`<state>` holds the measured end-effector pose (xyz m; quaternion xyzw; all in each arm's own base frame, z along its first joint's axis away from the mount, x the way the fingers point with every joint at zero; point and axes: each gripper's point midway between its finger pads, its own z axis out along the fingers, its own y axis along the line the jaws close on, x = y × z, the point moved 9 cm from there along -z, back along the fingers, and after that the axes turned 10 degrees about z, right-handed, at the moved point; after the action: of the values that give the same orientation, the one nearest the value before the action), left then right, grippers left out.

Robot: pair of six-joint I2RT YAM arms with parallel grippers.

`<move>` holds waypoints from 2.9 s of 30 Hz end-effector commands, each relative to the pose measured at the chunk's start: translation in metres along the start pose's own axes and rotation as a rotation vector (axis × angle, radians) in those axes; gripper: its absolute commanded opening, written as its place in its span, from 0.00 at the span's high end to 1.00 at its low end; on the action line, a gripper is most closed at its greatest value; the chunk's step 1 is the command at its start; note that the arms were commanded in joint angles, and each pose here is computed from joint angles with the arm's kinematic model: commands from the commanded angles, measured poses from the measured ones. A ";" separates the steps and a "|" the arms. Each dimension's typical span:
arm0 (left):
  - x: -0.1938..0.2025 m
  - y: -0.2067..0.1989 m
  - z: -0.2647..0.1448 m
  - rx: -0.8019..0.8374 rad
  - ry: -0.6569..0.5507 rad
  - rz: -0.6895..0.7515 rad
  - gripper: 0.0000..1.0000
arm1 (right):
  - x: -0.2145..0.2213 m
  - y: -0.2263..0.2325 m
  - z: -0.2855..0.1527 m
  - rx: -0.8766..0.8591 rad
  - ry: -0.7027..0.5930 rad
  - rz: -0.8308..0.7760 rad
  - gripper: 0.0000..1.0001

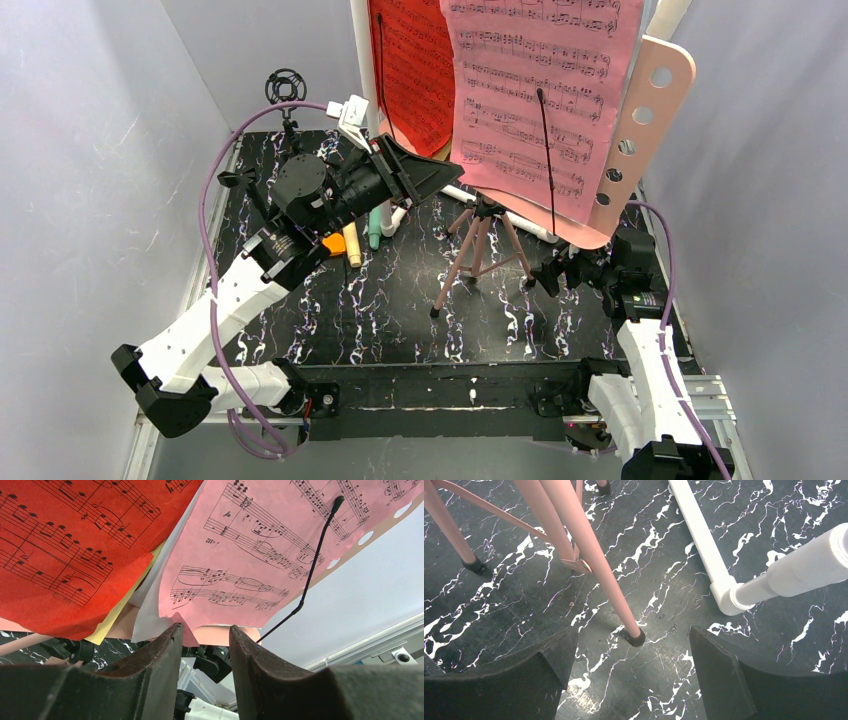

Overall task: Pack up the instrument practice props
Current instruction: Pick up the sheet music from the music stand.

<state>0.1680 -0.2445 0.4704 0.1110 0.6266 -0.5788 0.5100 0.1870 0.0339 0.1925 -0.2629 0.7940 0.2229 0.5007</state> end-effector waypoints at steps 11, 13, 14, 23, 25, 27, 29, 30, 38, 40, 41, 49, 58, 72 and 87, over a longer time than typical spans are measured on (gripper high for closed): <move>0.004 0.009 0.006 -0.022 -0.013 0.024 0.60 | -0.017 -0.001 -0.004 -0.008 -0.040 -0.038 0.09; 0.005 0.012 0.006 -0.037 -0.014 0.029 0.60 | -0.018 -0.001 -0.005 -0.007 -0.041 -0.039 0.09; 0.005 0.013 0.006 -0.047 -0.016 0.034 0.60 | -0.017 -0.001 -0.004 -0.008 -0.040 -0.038 0.09; 0.005 0.017 0.006 -0.113 0.003 0.011 0.60 | -0.017 -0.001 -0.004 -0.010 -0.039 -0.038 0.09; 0.005 0.015 0.008 -0.094 0.011 0.009 0.62 | -0.017 -0.001 -0.004 -0.010 -0.038 -0.038 0.09; 0.004 0.012 0.009 -0.069 0.018 0.010 0.64 | -0.017 -0.001 -0.004 -0.010 -0.039 -0.039 0.09; 0.003 0.009 0.009 -0.048 0.023 0.009 0.68 | -0.017 -0.001 -0.004 -0.009 -0.038 -0.037 0.09; 0.002 0.007 0.009 -0.039 0.023 0.010 0.69 | -0.017 -0.001 -0.004 -0.008 -0.039 -0.038 0.09; -0.001 0.001 0.008 0.005 0.010 0.007 0.75 | -0.017 -0.001 -0.004 -0.010 -0.038 -0.040 0.09; -0.002 0.000 0.008 0.016 -0.005 -0.001 0.75 | -0.017 -0.001 -0.004 -0.010 -0.038 -0.040 0.09; -0.002 0.000 0.008 0.019 -0.013 -0.001 0.75 | -0.017 -0.001 -0.004 -0.010 -0.038 -0.040 0.09; -0.007 0.000 0.014 0.025 -0.052 -0.004 0.60 | -0.016 -0.001 -0.004 -0.012 -0.037 -0.038 0.09; -0.006 0.004 0.026 0.017 -0.041 -0.018 0.76 | -0.017 -0.001 -0.004 -0.012 -0.036 -0.039 0.09; -0.003 0.004 -0.042 0.022 -0.117 0.376 1.00 | -0.016 -0.001 -0.004 -0.018 -0.034 -0.037 0.09; -0.002 0.027 -0.082 -0.210 -0.156 0.547 1.00 | -0.015 -0.002 -0.003 -0.019 -0.028 -0.031 0.09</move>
<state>0.1467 -0.1794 0.4410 0.1847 0.5832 -0.4026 0.6810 0.1863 0.0340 0.1901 -0.2659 0.7960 0.2314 0.4921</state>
